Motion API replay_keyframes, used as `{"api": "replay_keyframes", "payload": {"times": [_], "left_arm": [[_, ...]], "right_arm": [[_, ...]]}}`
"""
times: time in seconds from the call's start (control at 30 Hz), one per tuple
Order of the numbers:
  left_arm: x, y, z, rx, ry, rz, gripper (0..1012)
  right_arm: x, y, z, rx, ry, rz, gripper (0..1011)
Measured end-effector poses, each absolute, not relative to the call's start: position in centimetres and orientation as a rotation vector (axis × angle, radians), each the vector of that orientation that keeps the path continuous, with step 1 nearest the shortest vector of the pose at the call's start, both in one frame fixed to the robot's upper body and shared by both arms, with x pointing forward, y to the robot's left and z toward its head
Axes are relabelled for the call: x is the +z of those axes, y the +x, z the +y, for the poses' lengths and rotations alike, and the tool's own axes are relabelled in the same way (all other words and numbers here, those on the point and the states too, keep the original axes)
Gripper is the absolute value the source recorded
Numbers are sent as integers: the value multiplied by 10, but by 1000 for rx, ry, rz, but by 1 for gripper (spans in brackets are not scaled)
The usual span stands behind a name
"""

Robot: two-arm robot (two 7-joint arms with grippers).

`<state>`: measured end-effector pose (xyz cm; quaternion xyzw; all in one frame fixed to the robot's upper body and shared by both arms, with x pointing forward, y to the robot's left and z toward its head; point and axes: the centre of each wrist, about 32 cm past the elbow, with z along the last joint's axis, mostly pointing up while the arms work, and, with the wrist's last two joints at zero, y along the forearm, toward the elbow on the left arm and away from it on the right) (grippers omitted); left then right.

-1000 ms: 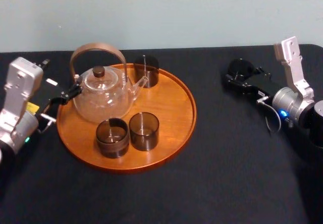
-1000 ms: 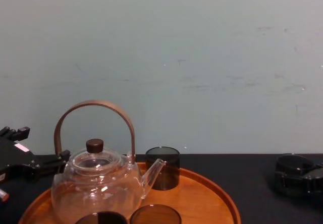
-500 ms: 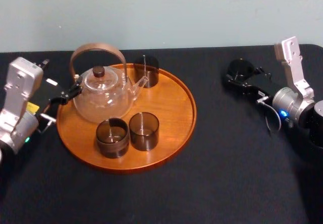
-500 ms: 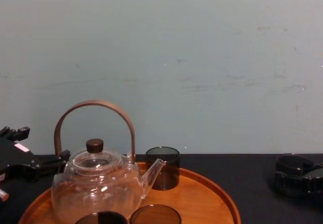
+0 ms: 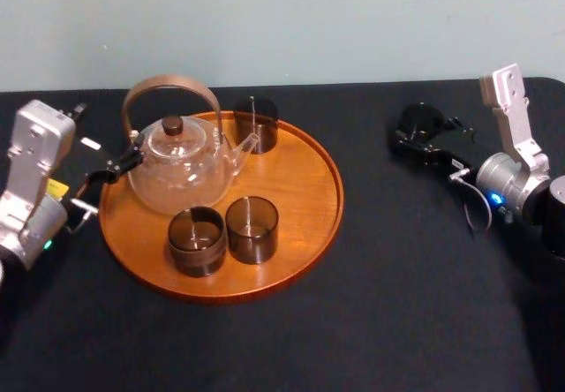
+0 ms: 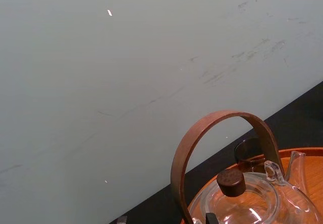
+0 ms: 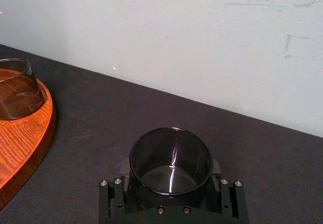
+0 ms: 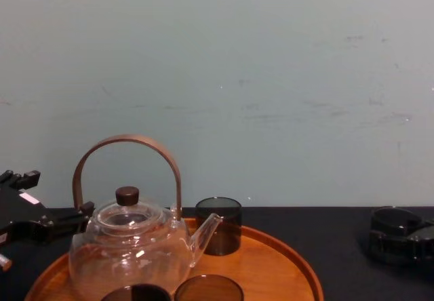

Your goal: Pick up the glass from the table and place it on the tray.

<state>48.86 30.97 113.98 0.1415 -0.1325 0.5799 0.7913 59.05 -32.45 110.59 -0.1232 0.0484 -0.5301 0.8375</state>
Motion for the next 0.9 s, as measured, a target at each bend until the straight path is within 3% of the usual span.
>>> {"api": "replay_keyframes", "payload": {"times": [0.9], "left_arm": [[1140,489,310,1248,304,-285,1010]], "right_arm": [[1106,591,-324,-1122,-261,102,904]]}}
